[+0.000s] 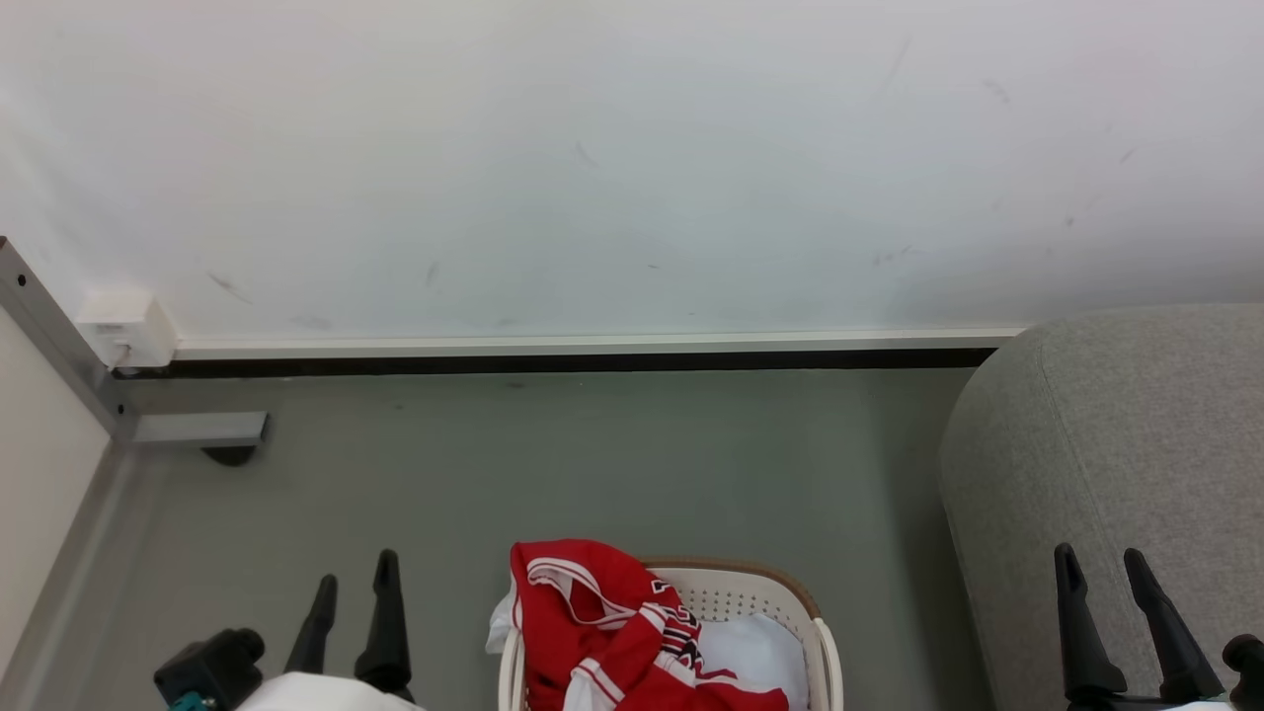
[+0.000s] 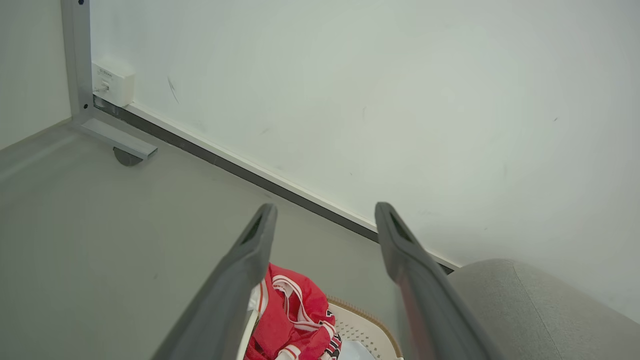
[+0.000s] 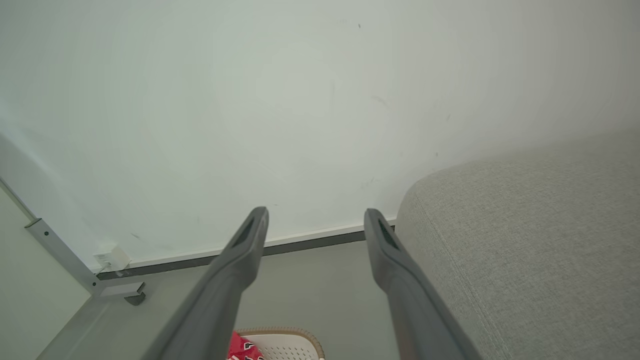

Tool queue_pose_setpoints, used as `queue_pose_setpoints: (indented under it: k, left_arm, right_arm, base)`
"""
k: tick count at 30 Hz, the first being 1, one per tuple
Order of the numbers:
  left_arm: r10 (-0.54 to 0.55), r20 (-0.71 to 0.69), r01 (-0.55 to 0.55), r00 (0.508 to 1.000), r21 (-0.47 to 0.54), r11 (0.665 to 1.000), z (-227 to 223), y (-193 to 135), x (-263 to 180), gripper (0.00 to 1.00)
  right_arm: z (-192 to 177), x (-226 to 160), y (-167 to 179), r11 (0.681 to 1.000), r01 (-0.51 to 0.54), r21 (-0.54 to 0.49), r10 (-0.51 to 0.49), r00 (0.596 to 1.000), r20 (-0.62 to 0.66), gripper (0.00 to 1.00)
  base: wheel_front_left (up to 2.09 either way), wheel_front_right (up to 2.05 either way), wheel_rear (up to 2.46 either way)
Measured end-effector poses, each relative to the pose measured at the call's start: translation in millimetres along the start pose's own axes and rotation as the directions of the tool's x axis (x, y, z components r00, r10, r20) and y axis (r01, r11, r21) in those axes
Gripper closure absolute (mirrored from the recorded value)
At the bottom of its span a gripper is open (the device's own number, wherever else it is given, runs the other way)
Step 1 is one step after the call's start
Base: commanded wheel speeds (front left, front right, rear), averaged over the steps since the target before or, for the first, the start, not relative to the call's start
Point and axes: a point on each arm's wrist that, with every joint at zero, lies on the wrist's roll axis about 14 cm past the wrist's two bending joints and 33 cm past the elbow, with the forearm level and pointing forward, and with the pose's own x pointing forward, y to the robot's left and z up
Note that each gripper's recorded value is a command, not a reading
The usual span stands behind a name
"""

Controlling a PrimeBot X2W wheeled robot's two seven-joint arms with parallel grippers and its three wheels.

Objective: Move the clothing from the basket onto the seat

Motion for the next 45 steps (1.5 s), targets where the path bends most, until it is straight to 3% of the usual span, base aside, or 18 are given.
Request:
queue_pose_setpoints:
  k: [14,45]
  left_arm:
    - [-0.03,0.025,0.026,0.999,0.138,0.99,1.5,-7.6,-1.2,0.0]
    - [-0.093,0.041,0.07,0.995,0.384,0.921,-2.3,-12.7,-9.4,0.0]
  right_arm:
    - [4.4,-3.9,-0.2,0.994,-0.003,-0.109,0.006,1.0,0.026,0.0]
    - [-12.3,-8.5,-5.2,0.986,0.02,-0.166,-0.018,1.0,0.013,0.0]
  base:
    - [0.0,0.0,0.0]
    - [0.0,0.0,0.0]
